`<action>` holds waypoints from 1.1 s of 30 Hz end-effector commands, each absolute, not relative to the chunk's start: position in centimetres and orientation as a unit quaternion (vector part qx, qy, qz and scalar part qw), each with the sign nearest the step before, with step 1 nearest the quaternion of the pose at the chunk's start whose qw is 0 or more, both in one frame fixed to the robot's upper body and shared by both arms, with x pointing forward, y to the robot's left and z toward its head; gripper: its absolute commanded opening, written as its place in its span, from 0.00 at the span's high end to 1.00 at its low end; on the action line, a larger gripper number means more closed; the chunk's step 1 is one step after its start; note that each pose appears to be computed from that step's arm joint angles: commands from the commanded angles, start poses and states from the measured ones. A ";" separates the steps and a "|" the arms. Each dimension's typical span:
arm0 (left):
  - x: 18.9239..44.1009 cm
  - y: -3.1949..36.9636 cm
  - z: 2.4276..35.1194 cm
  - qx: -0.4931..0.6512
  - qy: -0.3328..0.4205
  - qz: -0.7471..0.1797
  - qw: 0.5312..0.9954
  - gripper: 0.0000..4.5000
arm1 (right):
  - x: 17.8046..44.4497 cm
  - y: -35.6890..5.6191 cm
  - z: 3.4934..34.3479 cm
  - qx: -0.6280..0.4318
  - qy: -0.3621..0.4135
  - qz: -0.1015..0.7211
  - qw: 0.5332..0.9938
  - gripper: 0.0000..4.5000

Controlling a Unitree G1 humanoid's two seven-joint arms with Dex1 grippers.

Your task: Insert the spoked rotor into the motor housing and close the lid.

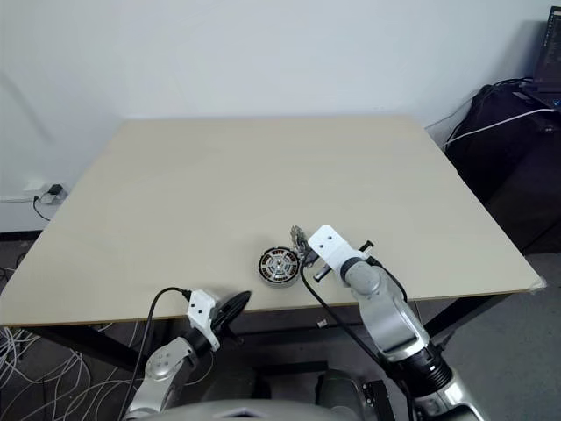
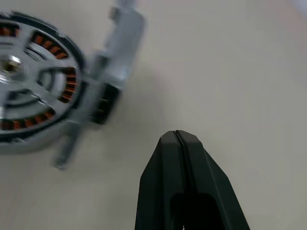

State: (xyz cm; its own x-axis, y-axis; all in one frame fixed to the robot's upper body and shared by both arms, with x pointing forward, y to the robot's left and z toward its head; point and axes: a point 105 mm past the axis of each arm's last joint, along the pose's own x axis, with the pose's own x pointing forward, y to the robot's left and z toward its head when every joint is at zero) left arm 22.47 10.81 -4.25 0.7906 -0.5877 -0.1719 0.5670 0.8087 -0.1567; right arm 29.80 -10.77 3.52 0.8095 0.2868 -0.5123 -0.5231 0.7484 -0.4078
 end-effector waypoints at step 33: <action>19.8 12.2 -1.1 -0.053 0.081 -0.294 0.951 1.00 | 30.6 -9.7 1.2 -0.258 0.217 0.181 0.924 1.00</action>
